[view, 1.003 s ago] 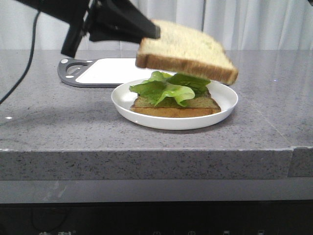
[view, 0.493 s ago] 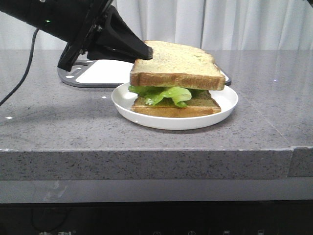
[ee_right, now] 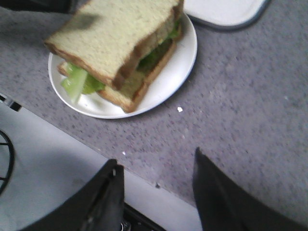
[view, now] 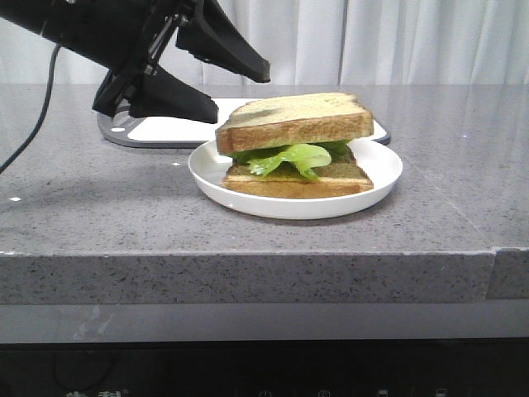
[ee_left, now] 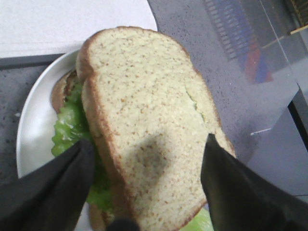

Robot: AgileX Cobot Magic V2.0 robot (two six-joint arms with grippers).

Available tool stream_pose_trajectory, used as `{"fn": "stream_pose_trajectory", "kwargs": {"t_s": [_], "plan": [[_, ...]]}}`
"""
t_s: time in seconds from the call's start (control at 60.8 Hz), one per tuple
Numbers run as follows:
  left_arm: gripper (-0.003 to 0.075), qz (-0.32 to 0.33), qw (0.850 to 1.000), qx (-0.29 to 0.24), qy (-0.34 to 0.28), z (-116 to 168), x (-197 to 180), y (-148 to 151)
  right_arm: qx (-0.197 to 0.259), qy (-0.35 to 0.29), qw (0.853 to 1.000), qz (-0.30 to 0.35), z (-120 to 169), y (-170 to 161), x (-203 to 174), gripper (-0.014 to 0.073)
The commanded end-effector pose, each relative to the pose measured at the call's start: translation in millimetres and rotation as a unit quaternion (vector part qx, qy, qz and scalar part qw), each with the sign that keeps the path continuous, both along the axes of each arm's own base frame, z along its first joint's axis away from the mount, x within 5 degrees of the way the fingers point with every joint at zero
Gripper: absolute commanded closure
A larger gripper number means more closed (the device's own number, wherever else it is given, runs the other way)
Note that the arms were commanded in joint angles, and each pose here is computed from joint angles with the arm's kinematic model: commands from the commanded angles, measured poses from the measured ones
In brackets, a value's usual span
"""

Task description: Left arm grabs bread, right arm adds lettuce

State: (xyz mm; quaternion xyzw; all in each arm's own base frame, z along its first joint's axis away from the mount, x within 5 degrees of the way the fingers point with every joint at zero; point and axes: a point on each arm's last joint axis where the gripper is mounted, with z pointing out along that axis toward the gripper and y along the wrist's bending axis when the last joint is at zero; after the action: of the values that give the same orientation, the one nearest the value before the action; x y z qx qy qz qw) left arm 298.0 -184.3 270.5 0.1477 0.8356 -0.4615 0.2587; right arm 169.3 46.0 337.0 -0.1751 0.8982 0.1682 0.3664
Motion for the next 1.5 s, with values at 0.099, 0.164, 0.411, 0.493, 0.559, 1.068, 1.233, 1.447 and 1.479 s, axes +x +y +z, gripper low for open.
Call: {"fn": "stream_pose_trajectory", "kwargs": {"t_s": [0.099, 0.164, 0.411, 0.493, 0.559, 1.068, 1.233, 1.447, 1.479], "plan": [[0.0230, -0.012, 0.998, 0.008, -0.064, 55.3, -25.4, 11.8, -0.034, 0.024, 0.996, -0.081, 8.6, -15.3, -16.3, 0.0230], [0.0230, -0.008, 0.996, 0.036, -0.081, 67.1, -36.9, 19.6, -0.043, 0.031, 0.993, -0.103, 10.5, -19.5, -26.0, 0.0230], [0.0231, 0.070, 0.974, 0.178, -0.121, 102.7, -81.7, 63.7, -0.051, -0.010, 0.987, -0.155, 24.8, -29.9, -63.6, 0.0230], [0.0231, 0.107, 0.962, 0.220, -0.122, 112.7, -99.5, 81.2, -0.047, -0.033, 0.986, -0.156, 29.2, -30.4, -74.1, 0.0230], [0.0231, 0.142, 0.949, 0.250, -0.127, 118.9, -114.5, 96.4, -0.043, -0.049, 0.985, -0.157, 32.0, -30.8, -81.0, 0.0230], [0.0235, 0.283, 0.880, 0.316, -0.215, 89.2, -182.2, 156.6, -0.033, -0.087, 0.983, -0.161, 38.2, -31.4, -92.2, 0.0235], [0.0367, 0.282, 0.880, 0.311, -0.222, 83.4, -183.6, 156.4, -0.033, -0.088, 0.983, -0.161, 38.3, -31.4, -92.1, 0.0387], [0.0632, 0.281, 0.881, 0.308, -0.224, 81.7, -182.9, 155.8, -0.033, -0.086, 0.983, -0.160, 38.2, -31.2, -92.3, 0.0651], [0.0669, 0.282, 0.881, 0.307, -0.225, 82.1, -182.7, 155.6, -0.032, -0.086, 0.983, -0.160, 38.1, -31.1, -92.3, 0.0683]]}}
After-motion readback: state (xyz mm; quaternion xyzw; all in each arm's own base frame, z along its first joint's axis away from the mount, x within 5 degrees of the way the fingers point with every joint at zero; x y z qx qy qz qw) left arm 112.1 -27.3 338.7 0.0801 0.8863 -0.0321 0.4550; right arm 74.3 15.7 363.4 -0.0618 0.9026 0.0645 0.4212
